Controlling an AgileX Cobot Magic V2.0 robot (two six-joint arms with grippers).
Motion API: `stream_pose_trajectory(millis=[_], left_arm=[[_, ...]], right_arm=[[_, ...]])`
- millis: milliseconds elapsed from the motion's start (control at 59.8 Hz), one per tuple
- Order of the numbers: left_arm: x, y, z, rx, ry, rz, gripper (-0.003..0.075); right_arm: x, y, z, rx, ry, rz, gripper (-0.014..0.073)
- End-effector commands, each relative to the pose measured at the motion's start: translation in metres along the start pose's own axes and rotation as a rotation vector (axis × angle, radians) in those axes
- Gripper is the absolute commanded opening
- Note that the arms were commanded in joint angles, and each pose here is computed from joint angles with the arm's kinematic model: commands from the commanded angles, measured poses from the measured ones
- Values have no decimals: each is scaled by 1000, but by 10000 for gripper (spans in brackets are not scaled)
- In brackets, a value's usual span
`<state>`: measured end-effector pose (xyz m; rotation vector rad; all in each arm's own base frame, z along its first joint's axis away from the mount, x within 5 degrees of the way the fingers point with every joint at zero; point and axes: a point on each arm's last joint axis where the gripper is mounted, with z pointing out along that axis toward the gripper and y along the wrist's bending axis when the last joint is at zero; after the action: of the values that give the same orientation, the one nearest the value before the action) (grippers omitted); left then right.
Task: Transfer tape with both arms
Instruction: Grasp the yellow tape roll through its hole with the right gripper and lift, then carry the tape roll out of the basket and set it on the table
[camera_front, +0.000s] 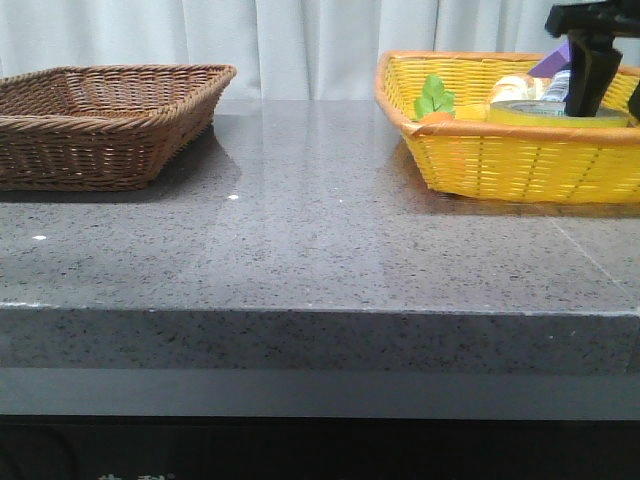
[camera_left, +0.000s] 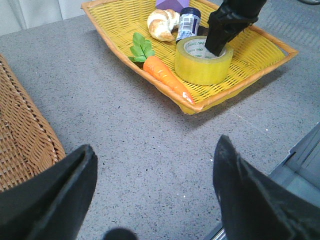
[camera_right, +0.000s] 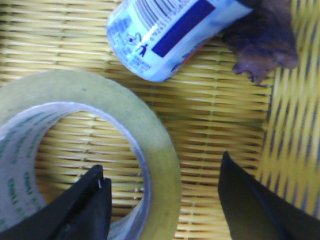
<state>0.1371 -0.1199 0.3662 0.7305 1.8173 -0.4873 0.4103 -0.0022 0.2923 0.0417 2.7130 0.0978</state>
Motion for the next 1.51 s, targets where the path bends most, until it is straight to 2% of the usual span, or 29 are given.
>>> stream_pose_trajectory(millis=[0, 67, 218, 335, 619, 1004, 1155, 1339, 1489], left_arm=[[-19, -1, -7, -1, -122, -4, 492], [-19, -1, -7, -1, -122, -4, 492], [-19, -1, -7, -1, -122, -4, 492], [-19, -1, -7, -1, -122, -4, 492], [-19, -1, -7, -1, -122, -4, 492], [-19, -1, -7, -1, -122, -4, 492], [-19, -1, -7, -1, -122, -4, 492], [-19, -1, -7, -1, -122, -4, 492], [-19, -1, -7, -1, -122, -4, 492]], right_arm=[[-10, 2, -21, -7, -94, -7, 463], [-10, 1, -16, -6, -82, -6, 406], [-11, 2, -17, -7, -85, -6, 199], [-14, 2, -23, -8, -91, -9, 111], [-22, 6, -64, -12, -122, -21, 106], [-8, 18, -158, -27, -340, -50, 106], [6, 45, -191, -108, -418, -109, 106], [21, 110, -203, -283, -466, -355, 106], [29, 162, -198, -360, -515, -544, 106]])
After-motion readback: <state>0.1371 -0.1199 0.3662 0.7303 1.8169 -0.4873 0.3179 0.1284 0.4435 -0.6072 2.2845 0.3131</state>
